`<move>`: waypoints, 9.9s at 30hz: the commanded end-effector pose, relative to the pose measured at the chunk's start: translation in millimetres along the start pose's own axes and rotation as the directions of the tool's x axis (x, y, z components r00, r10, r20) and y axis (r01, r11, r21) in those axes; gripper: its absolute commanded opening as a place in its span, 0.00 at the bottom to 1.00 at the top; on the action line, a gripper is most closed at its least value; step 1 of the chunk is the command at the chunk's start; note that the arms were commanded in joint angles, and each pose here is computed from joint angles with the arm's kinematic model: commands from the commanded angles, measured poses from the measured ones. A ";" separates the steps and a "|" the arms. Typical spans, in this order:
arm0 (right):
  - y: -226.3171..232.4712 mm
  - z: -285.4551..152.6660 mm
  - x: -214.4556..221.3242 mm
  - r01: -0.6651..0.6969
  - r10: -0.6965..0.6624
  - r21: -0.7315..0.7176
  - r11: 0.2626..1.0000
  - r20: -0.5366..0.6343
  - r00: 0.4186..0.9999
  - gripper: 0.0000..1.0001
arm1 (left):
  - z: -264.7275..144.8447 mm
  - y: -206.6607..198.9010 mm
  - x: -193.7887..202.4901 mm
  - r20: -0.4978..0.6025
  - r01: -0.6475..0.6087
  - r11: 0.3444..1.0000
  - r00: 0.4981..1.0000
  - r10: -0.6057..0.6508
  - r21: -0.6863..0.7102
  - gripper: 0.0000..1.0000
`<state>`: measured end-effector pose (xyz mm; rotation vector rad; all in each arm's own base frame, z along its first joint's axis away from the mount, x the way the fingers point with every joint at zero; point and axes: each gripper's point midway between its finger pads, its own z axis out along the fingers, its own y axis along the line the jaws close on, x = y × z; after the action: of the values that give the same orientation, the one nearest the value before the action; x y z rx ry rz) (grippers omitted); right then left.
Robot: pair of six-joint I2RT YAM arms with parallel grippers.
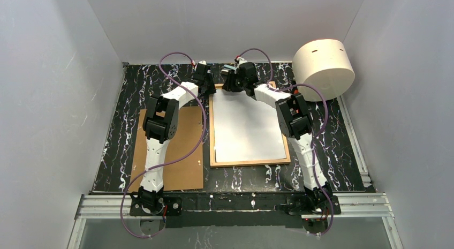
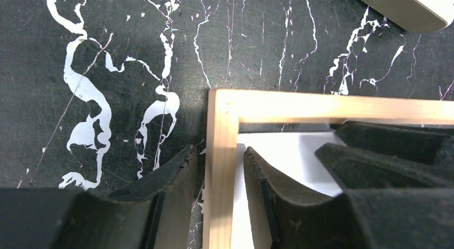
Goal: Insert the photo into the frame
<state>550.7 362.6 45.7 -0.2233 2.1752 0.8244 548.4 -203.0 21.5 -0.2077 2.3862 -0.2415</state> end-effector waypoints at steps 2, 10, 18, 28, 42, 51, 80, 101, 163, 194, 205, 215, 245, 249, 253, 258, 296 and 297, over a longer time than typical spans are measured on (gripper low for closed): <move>-73.3 -8.4 1.6 0.019 -0.027 0.285 0.958 0.024 0.999 0.45 | 10.5 55.4 98.0 -0.289 -0.072 0.985 0.957 0.024 -0.156 0.36; -79.8 -31.1 -23.1 0.016 -0.032 0.295 0.955 0.050 0.998 0.45 | 10.8 56.2 103.6 -0.301 -0.071 0.985 0.953 0.021 -0.155 0.34; -36.5 -67.2 -68.9 0.044 -0.058 0.183 0.982 0.069 0.996 0.48 | -2.4 26.7 76.6 -0.282 -0.017 0.999 0.959 0.005 -0.037 0.40; -50.6 -100.1 -97.1 0.031 -0.053 0.232 0.972 0.089 0.995 0.57 | -27.5 -14.4 17.8 -0.193 0.030 0.994 0.981 -0.010 0.102 0.55; -47.5 -61.3 -46.5 -0.012 0.015 0.063 0.998 -0.048 0.999 0.54 | 17.5 2.4 3.6 -0.065 0.041 0.999 0.997 -0.042 -0.014 0.70; -52.8 -49.9 -34.1 -0.030 0.033 0.056 0.998 -0.064 0.997 0.51 | 38.6 21.5 16.0 -0.052 0.053 0.993 0.997 -0.059 -0.109 0.62; -54.8 -114.5 -75.7 -0.058 0.058 0.169 0.984 0.004 0.998 0.58 | -11.1 -21.5 -11.2 -0.079 0.036 0.995 0.996 -0.029 0.094 0.66; -29.2 -232.5 18.0 -0.245 0.296 0.293 0.924 -0.143 0.944 0.56 | -150.6 26.3 -13.2 -0.074 -0.017 1.000 0.997 0.016 -0.011 0.75; 231.1 -87.4 221.8 -0.243 0.335 0.241 0.940 -0.503 0.797 0.67 | -184.2 286.2 133.2 -0.167 0.660 0.694 0.679 -0.715 -0.288 0.78; 294.8 -141.3 71.1 -0.375 0.315 -0.230 0.898 -0.257 0.914 0.64 | -191.9 243.1 147.1 -0.298 0.726 0.654 0.590 -0.751 -0.211 0.69; 195.1 -162.2 80.4 -0.435 0.421 -0.041 0.899 -0.185 0.888 0.62 | -193.6 168.4 157.0 -0.399 0.690 0.717 0.634 -0.662 -0.093 0.69; 90.4 -189.1 95.3 -0.354 0.388 0.279 0.893 -0.079 0.918 0.71 | -197.1 168.4 166.7 -0.412 0.618 0.778 0.683 -0.603 -0.114 0.71; 75.3 -182.1 122.0 -0.315 0.409 0.347 0.883 -0.241 0.880 0.76 | -198.1 164.4 174.3 -0.489 0.591 0.800 0.669 -0.559 -0.106 0.77; 55.3 -188.4 114.1 -0.273 0.376 0.431 0.860 -0.173 0.910 0.76 | -197.4 168.0 175.2 -0.490 0.576 0.809 0.674 -0.553 -0.119 0.77; 55.0 -183.3 122.1 -0.252 0.365 0.420 0.872 -0.214 0.906 0.76 | -196.9 167.7 174.5 -0.492 0.575 0.810 0.675 -0.550 -0.116 0.77; 80.4 -172.3 137.3 -0.289 0.378 0.289 0.913 -0.323 0.868 0.76 | -196.5 164.0 173.7 -0.504 0.584 0.805 0.667 -0.548 -0.103 0.77; 203.3 -248.2 92.2 -0.382 0.237 -0.513 0.769 -0.326 0.915 0.55 | -189.1 168.9 172.5 -0.509 0.563 0.819 0.675 -0.534 -0.111 0.77; 198.8 -244.5 92.1 -0.377 0.242 -0.481 0.792 -0.319 0.916 0.52 | -190.0 168.4 171.4 -0.507 0.562 0.820 0.679 -0.531 -0.107 0.77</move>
<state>253.1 370.4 166.5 -0.2122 2.2469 1.7123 313.7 -48.2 33.8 -0.9047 2.6396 -0.7861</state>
